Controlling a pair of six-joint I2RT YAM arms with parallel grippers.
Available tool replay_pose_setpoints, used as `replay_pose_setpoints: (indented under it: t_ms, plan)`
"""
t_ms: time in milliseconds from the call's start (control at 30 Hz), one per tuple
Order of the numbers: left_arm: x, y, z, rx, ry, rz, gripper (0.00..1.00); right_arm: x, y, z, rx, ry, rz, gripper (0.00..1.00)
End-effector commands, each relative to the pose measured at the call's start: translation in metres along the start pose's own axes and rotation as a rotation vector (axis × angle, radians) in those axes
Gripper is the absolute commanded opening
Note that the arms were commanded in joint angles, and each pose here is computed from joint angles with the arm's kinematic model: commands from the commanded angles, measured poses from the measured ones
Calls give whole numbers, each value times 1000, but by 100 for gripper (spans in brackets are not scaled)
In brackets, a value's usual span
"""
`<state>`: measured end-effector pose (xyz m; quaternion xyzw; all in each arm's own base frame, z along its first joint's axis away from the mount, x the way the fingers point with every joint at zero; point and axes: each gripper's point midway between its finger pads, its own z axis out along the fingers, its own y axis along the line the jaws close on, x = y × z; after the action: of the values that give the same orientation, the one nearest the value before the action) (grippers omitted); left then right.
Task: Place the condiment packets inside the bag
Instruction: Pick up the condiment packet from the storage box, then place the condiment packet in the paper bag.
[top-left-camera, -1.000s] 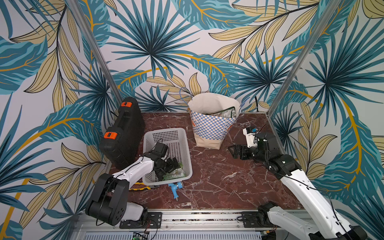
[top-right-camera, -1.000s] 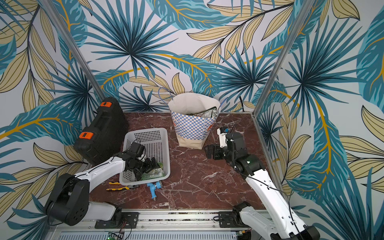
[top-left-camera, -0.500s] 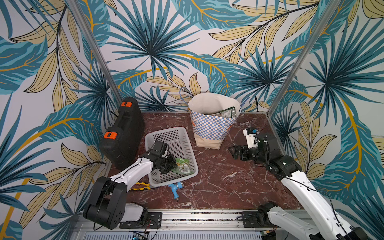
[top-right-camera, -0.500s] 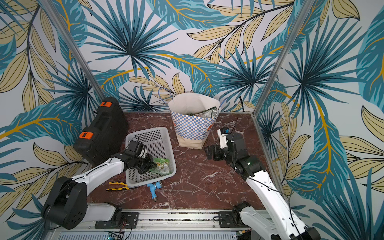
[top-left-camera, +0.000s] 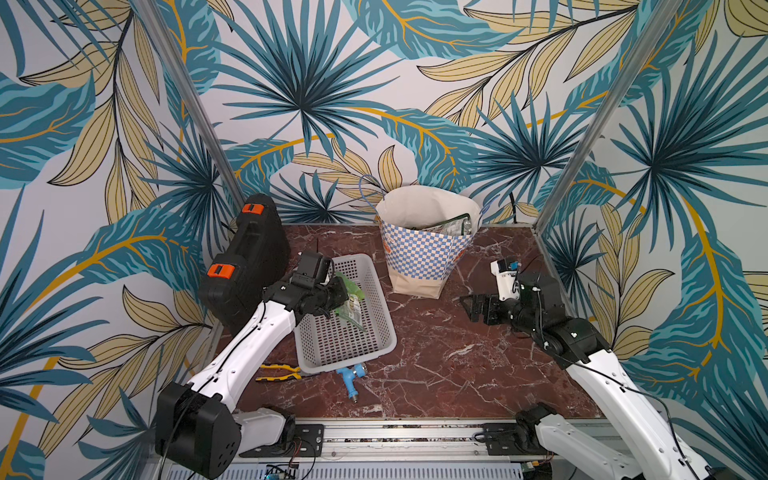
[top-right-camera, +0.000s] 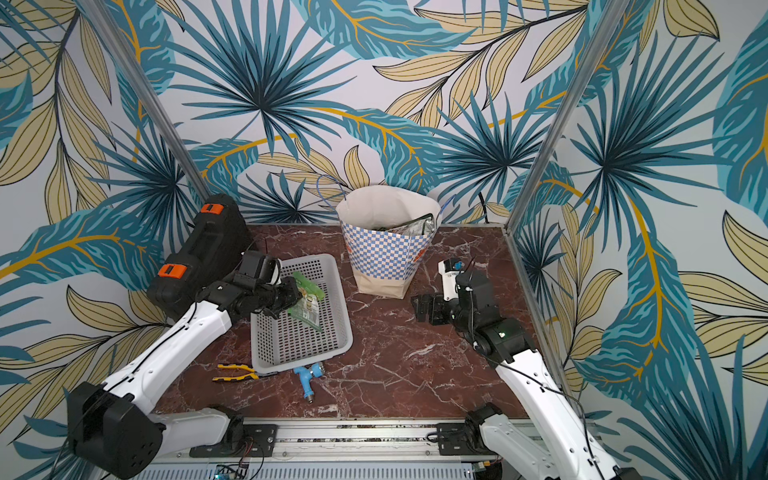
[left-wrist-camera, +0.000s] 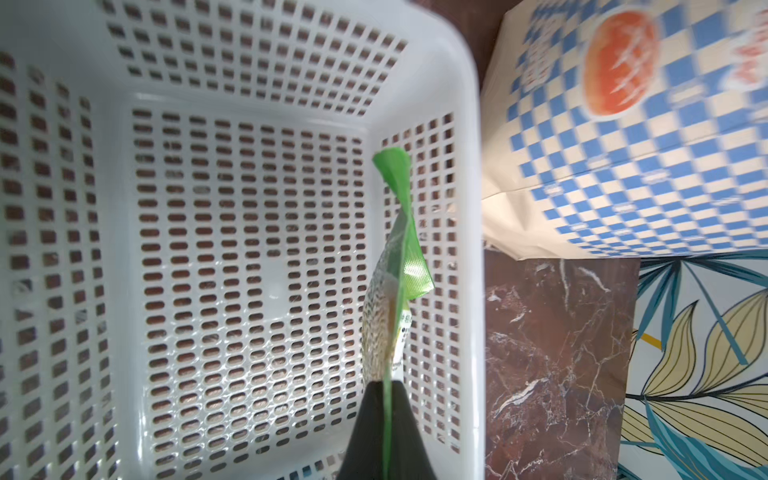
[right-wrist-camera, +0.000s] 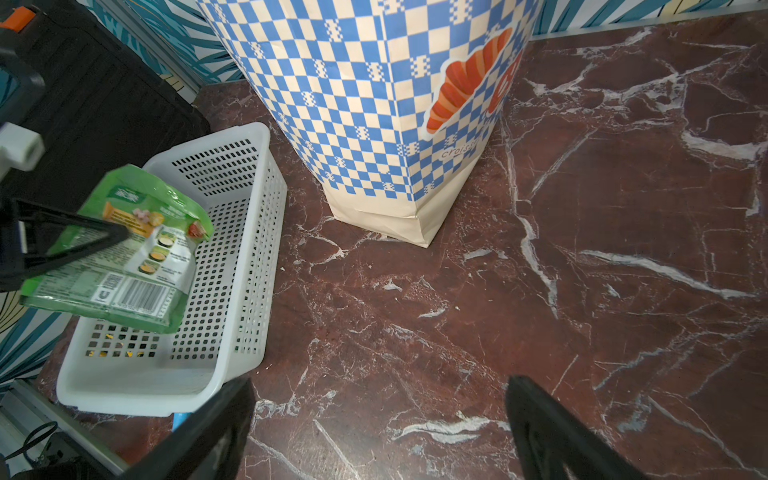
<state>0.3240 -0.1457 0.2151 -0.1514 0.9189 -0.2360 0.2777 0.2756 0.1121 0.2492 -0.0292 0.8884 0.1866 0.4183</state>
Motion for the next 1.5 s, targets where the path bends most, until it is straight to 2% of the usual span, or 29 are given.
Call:
replay_pose_setpoints:
  t_ms: [0, 133, 300, 533, 600, 767, 1000, 1367, 1400, 1433, 1467]
  plan:
    - [-30, -36, -40, 45, -133, 98, 0, 5, -5, 0, 20, -3, 18, 100]
    - [-56, -78, -61, 147, -221, 135, 0, 5, -8, -3, 33, -18, 30, 99]
    - [-91, -139, -80, 336, -356, 169, 0, 7, -9, -7, 38, -22, 36, 99]
    - [-138, -198, -83, 484, -469, 159, 0, 11, -11, -13, 47, -21, 39, 100]
    - [-151, -214, -73, 499, -482, 164, 0, 11, -11, -14, 46, -22, 42, 99]
    - [-178, -238, -47, 480, -514, 186, 0, 13, -11, -17, 45, -22, 46, 99]
    - [-214, -260, -7, 437, -626, 217, 0, 18, -14, -20, 57, -20, 46, 100]
    - [-210, -254, 65, 268, -561, 374, 0, 17, -16, -21, 66, -25, 45, 100]
    - [-207, -254, 70, 263, -553, 391, 2, 16, -15, -21, 63, -26, 45, 100]
    - [-203, -256, 73, 256, -548, 415, 10, 15, -14, -21, 63, -27, 47, 100]
    - [-199, -260, 73, 256, -545, 438, 22, 13, -14, -20, 60, -28, 46, 99]
